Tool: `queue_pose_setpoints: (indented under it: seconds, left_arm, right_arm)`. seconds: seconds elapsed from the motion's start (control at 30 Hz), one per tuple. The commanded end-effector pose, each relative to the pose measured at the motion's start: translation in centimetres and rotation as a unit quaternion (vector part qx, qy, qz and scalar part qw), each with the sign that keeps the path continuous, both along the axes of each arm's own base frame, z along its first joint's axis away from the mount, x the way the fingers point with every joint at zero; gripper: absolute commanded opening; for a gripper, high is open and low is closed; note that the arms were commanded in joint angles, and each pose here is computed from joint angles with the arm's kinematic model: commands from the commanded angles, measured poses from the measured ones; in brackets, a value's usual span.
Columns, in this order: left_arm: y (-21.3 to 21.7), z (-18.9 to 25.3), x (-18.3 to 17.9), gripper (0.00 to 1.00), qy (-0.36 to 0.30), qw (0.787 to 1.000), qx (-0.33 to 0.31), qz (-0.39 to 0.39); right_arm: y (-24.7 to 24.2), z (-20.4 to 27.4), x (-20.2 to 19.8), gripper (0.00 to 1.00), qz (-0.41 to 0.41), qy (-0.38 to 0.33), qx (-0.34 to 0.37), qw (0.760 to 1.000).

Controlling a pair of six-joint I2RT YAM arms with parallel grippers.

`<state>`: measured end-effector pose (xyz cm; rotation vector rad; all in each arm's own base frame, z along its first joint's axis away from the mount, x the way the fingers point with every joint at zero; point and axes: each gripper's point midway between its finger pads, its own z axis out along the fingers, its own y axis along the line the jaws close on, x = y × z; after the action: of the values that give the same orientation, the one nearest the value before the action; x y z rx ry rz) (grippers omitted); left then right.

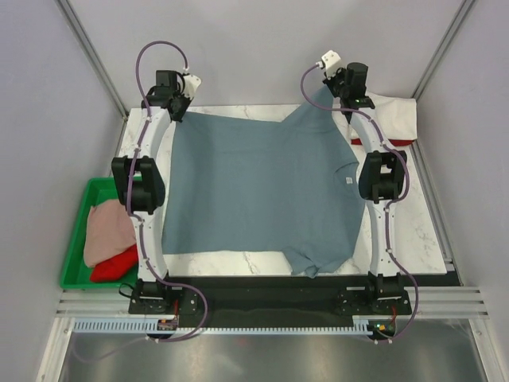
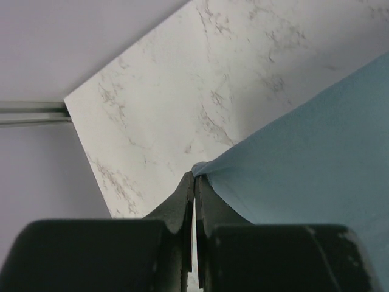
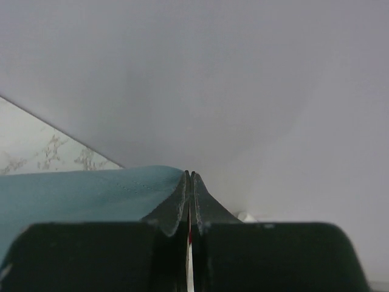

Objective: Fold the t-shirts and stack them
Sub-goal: Flatten the tshirt out, then fold the tshirt

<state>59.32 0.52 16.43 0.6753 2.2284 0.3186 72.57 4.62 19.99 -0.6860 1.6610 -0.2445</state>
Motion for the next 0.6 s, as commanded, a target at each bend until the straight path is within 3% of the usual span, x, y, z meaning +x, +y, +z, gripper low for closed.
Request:
queue_pose_setpoints:
  seconds: [0.0, 0.07, 0.3, 0.57]
  left_arm:
    - [1.3, 3.0, 3.1, 0.02, -0.063, 0.998, 0.029, 0.011]
    - [1.2, 4.0, 4.2, 0.02, -0.092, 0.995, 0.028, 0.010]
    - [0.2, 3.9, 4.8, 0.02, -0.098, 0.995, 0.020, -0.003]
    - [-0.4, 5.0, 2.5, 0.02, -0.090, 0.996, 0.002, -0.021]
  right_arm:
    - [0.6, 4.4, 1.6, 0.00, -0.007, -0.090, -0.008, 0.996]
    - [0.8, 3.9, 1.6, 0.00, -0.006, -0.088, -0.014, 0.996]
    - [-0.1, 4.7, 0.4, 0.00, -0.021, -0.077, -0.022, 0.997]
    - [0.4, 6.2, -5.6, 0.00, 0.007, 0.000, -0.021, 1.000]
